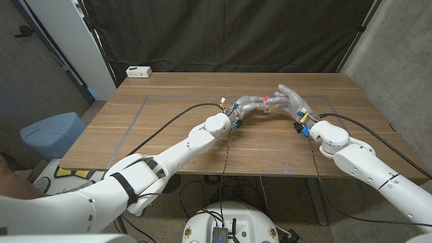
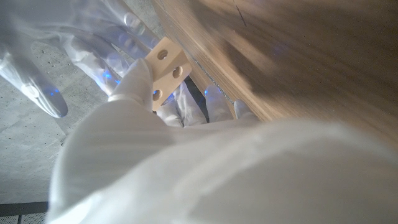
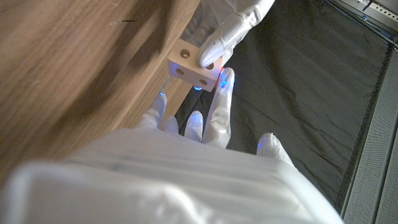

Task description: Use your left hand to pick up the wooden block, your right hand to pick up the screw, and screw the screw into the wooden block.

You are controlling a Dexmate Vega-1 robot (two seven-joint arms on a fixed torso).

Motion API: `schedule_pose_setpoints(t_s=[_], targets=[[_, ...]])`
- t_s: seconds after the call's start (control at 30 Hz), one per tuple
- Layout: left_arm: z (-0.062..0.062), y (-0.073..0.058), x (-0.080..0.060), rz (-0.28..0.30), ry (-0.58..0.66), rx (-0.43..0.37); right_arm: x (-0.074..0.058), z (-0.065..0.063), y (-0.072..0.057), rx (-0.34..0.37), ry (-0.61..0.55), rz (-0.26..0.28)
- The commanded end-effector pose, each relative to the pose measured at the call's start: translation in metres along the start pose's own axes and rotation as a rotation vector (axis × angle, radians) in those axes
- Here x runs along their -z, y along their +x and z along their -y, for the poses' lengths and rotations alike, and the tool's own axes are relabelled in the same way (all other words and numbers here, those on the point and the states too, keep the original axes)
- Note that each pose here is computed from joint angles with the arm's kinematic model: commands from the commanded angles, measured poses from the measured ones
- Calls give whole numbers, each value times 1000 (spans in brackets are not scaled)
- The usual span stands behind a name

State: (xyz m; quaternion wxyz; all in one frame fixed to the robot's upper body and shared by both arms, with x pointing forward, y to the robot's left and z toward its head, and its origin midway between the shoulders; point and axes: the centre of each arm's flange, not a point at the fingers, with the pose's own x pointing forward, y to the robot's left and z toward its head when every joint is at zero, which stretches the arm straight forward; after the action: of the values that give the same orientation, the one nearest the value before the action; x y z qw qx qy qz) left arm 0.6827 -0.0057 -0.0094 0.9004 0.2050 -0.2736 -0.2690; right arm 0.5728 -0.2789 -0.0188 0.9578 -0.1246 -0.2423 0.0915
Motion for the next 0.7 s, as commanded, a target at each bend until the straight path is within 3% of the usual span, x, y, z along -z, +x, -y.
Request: schedule_pose_setpoints(t_s=[0.03,0.7], targets=[[0,-1,-1,1,4,2,-2,4,-3,42,-9,11],[6,-3,-3,2,11,12,-3,12,-6,73,-5,29]])
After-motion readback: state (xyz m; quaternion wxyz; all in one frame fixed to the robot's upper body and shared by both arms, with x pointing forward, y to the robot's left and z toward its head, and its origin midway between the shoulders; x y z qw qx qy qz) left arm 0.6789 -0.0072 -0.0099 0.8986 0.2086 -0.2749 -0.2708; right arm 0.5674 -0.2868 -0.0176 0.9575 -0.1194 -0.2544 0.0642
